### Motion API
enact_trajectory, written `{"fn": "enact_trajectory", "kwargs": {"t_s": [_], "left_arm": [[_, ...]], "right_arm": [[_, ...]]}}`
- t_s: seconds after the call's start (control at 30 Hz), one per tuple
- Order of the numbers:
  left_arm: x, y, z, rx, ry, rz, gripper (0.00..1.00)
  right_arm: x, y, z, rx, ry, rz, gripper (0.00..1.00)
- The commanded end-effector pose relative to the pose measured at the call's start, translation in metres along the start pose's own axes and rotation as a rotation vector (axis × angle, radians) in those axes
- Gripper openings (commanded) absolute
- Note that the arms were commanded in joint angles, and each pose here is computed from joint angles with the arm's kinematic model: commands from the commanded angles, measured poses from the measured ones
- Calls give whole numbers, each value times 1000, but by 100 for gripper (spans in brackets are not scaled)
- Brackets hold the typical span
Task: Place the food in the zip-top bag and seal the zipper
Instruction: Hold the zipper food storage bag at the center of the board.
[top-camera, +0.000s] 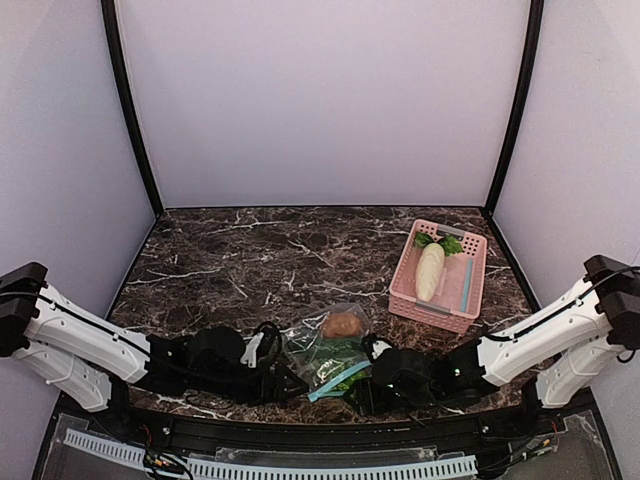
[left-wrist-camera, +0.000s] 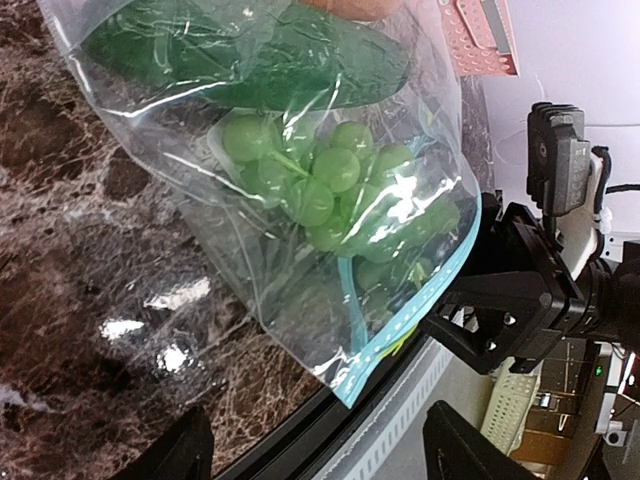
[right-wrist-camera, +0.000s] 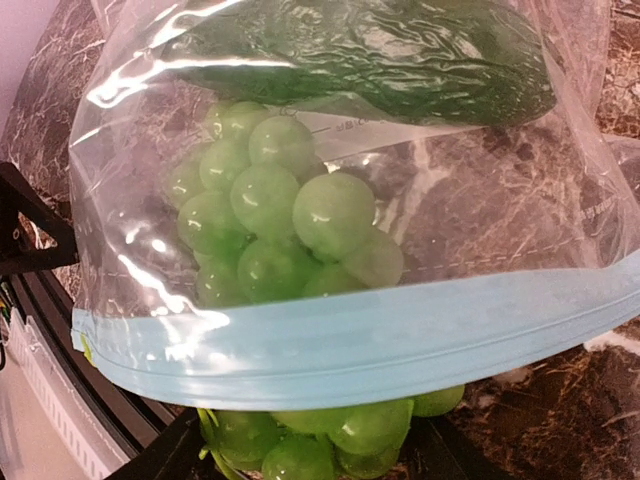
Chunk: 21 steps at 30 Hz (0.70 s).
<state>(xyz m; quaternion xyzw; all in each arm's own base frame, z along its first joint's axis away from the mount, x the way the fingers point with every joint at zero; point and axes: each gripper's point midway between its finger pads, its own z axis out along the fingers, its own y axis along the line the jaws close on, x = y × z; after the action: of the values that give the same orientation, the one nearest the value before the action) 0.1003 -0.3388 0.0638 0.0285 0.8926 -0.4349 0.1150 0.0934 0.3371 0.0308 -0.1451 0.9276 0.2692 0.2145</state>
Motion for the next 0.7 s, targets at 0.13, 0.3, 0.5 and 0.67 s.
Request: {"fn": "enact_trajectory", "kwargs": {"t_s": [0.13,0.3,0.5,0.67], "left_arm": [[3,-20,13,105,14,-54,48],[10,-20,22,111,33,-68,44],[15,-23,29,129,41,-76,36],[16,-22,33,144,37,-93,21]], "right_arm": [[-3,-2,4,42,-24,36,47],[-5,4,4,19,-32,46,37],[-5,6,5,12,-32,55,28],[-6,10,7,-1,-28,62,24]]}}
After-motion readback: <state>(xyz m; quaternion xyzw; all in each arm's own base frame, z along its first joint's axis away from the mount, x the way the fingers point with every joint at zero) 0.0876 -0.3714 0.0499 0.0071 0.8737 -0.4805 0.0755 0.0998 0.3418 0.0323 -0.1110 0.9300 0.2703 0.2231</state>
